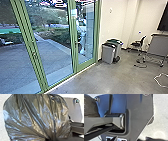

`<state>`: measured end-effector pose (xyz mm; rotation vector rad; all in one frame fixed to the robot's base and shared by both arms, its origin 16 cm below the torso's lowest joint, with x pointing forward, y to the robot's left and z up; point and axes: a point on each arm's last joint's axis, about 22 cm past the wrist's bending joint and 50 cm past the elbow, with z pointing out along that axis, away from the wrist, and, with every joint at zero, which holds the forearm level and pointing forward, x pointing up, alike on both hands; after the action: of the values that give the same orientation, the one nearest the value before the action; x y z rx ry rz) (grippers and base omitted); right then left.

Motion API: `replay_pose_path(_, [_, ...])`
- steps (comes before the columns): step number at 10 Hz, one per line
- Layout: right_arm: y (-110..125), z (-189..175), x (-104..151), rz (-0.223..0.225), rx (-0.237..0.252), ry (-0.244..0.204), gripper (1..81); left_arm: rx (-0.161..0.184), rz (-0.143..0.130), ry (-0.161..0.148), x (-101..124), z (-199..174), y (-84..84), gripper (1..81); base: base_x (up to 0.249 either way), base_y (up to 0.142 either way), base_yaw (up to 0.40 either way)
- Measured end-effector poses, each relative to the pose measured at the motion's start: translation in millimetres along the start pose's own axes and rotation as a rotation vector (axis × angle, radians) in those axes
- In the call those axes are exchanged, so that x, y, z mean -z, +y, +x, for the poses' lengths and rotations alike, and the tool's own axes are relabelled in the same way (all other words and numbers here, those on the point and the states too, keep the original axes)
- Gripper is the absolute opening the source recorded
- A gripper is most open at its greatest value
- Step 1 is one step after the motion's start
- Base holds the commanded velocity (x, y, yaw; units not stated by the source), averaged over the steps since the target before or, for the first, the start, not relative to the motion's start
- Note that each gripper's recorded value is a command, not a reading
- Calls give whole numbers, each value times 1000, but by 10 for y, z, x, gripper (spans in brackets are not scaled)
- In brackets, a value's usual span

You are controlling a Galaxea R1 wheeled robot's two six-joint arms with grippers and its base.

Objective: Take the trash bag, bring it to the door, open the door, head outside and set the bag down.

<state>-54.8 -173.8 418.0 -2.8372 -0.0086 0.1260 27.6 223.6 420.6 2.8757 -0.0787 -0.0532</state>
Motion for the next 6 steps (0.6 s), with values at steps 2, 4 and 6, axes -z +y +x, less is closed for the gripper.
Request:
replay_pose_path(2, [0,0,0,0,0,0,811,0,0,0,0,-4,-3,10,178,0,0])
replay_pose_path(4, [1,11,0,0,0,6,811,0,0,0,0,0,2,10,178,0,0])
replay_pose_path(6, [1,14,0,0,0,7,811,1,0,0,0,-4,-3,10,178,0,0])
